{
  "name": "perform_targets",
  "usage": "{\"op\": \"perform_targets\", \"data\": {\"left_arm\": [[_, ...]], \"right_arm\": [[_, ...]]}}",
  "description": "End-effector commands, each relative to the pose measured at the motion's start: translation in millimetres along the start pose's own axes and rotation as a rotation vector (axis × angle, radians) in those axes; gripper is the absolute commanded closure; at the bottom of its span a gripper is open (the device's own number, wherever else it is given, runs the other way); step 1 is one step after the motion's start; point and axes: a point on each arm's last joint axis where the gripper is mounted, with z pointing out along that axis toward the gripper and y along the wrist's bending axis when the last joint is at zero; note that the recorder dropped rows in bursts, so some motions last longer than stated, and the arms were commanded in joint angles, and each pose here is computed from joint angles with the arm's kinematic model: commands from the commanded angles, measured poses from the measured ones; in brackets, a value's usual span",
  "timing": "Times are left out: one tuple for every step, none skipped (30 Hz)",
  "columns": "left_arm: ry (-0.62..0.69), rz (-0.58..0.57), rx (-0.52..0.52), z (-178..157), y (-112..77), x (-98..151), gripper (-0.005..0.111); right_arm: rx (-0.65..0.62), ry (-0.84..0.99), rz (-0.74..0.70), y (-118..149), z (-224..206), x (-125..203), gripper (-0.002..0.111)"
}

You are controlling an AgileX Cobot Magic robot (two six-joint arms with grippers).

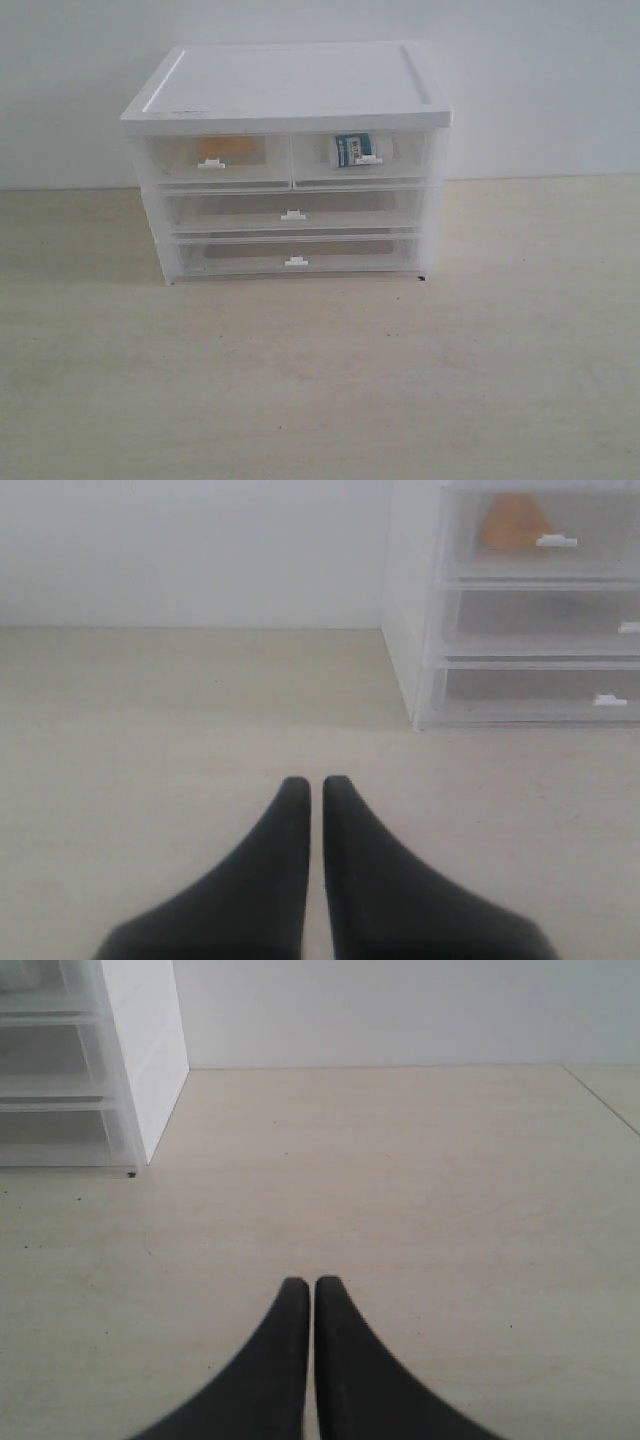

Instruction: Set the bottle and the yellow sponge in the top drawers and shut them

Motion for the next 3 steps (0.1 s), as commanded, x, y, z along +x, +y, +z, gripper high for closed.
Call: {"op": "perform_targets", "data": {"left_arm": [[-0.001, -0.006, -0.003, 0.1, 0.2, 0.9, 0.102], [-0.001, -0.006, -0.003, 0.1, 0.2, 0.9, 0.102], [-0.001, -0.006, -0.003, 0.1, 0.2, 0.9, 0.102]], "right_arm": [[0.001, -0.015, -0.003, -0.1, -0.5, -1.3, 0.108], [0.001, -0.015, -0.003, -0.1, -0.5, -1.3, 0.108], [0.001, -0.015, -0.003, -0.1, -0.5, -1.3, 0.108]]}}
